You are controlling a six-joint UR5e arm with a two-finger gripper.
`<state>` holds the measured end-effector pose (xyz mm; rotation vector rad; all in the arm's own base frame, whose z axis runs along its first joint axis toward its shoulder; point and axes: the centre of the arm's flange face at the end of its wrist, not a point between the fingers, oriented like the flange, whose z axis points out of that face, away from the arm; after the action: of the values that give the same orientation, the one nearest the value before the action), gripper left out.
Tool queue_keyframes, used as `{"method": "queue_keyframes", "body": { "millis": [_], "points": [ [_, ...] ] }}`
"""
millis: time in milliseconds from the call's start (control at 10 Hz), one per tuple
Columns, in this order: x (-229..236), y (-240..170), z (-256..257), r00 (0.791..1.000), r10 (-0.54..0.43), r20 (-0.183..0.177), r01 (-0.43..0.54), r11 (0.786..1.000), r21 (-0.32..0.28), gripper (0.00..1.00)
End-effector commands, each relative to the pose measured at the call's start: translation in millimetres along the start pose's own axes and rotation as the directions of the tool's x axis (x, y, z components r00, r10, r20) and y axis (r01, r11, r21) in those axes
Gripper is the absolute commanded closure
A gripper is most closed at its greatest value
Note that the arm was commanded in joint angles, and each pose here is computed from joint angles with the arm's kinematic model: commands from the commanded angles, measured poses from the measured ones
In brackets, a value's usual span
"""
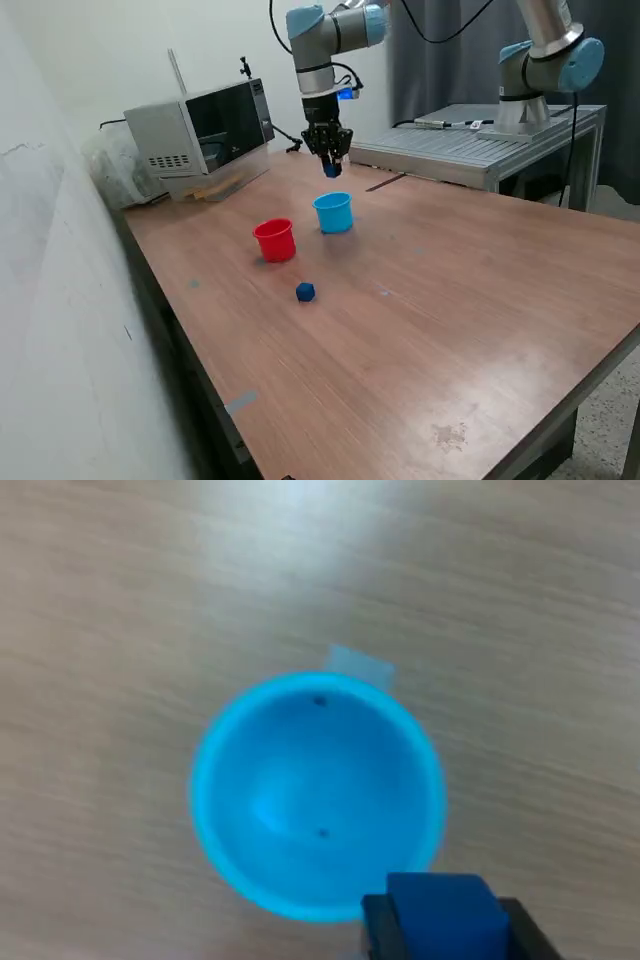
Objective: Place red objects in the red bin, and blue objects in the blue bin.
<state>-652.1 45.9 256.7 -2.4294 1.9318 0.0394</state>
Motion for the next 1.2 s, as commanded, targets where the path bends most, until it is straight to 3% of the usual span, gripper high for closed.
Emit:
{"method": "queue_keyframes", "body": {
  "millis": [0, 400, 500, 700, 900, 1100],
  "points": [
    [-28.7, -9.2, 1.0, 0.997, 0.083, 0.003, -0.083, 0.997, 0.001, 1.0],
    [-26.9, -7.5, 40.9, 0.995, 0.103, -0.013, -0.102, 0.994, 0.041, 1.0],
    [-27.6, -6.4, 45.9, 0.994, 0.104, -0.012, -0.103, 0.994, 0.045, 0.0],
    [-31.7, -3.5, 51.2, 0.987, 0.161, 0.003, -0.161, 0.986, 0.049, 0.0],
    [-33.8, -1.9, 48.9, 0.967, 0.25, 0.039, -0.252, 0.967, 0.042, 0.0],
    [-16.8, 6.9, 43.3, 0.965, 0.259, 0.039, -0.26, 0.965, 0.029, 0.0]
  ]
}}
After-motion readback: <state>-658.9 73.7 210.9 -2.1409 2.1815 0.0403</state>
